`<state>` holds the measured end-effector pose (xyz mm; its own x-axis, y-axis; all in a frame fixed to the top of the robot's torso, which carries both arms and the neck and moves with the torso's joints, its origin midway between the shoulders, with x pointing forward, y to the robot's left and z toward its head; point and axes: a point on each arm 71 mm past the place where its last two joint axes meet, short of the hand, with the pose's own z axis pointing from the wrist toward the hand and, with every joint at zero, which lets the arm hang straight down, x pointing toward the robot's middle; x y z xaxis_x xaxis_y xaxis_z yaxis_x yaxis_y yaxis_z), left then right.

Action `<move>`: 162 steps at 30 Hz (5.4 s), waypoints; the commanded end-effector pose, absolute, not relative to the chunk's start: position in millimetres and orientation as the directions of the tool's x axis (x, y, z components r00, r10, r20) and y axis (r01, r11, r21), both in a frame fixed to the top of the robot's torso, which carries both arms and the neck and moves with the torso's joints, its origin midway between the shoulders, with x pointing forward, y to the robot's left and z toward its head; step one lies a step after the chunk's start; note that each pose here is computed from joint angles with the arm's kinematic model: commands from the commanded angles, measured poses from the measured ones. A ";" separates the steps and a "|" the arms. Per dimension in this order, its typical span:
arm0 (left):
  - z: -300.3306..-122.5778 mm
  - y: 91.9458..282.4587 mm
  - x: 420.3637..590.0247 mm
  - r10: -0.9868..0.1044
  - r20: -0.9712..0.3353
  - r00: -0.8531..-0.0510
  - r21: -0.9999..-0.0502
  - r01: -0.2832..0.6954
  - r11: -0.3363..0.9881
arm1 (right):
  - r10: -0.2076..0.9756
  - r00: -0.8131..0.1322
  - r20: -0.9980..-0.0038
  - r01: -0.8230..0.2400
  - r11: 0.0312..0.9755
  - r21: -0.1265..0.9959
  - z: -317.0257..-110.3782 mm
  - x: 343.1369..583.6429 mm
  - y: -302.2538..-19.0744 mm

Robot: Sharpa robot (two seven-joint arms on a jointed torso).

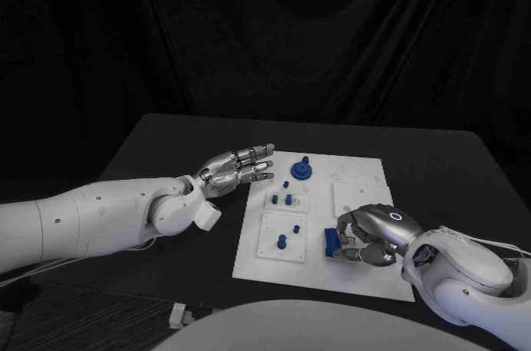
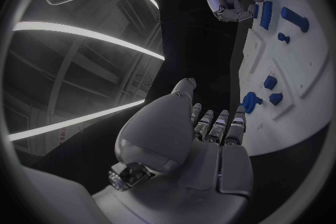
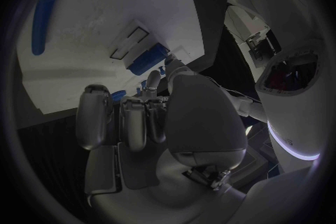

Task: Assemble the parts on the task board

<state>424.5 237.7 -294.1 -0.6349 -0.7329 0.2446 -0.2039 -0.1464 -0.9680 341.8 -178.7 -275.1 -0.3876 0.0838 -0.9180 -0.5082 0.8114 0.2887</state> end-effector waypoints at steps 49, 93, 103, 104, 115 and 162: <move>-293.5 236.3 424.0 -0.726 0.254 -0.640 -0.966 -0.199 -0.162 | -0.128 -0.624 -0.771 -0.139 0.989 -0.052 -244.9 392.0 -266.0; -294.4 235.0 423.8 -0.721 0.258 -0.644 -0.965 -0.204 -0.163 | -0.091 -0.646 -0.758 -0.127 0.992 -0.012 -278.9 387.7 -250.2; -294.6 234.6 423.6 -0.719 0.259 -0.644 -0.965 -0.205 -0.164 | -0.065 -0.653 -0.755 -0.112 0.994 0.012 -282.4 386.1 -248.0; -294.6 234.6 423.6 -0.719 0.259 -0.644 -0.965 -0.205 -0.164 | -0.057 -0.656 -0.752 -0.107 0.994 0.018 -282.6 385.9 -247.9; -295.1 234.5 423.7 -0.719 0.260 -0.645 -0.965 -0.207 -0.164 | 0.037 -0.676 -0.736 -0.047 0.995 0.093 -283.4 383.7 -247.8; -297.0 234.0 423.4 -0.717 0.263 -0.646 -0.963 -0.216 -0.159 | 0.415 -0.750 -0.515 0.241 0.897 0.371 -277.7 379.6 -236.2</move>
<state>424.3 236.0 -297.8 -0.6390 -0.7269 0.2517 -0.2158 -0.1447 -0.9657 379.8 -235.8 -277.0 -0.7534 0.3684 -0.5447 0.1961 0.9165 0.3486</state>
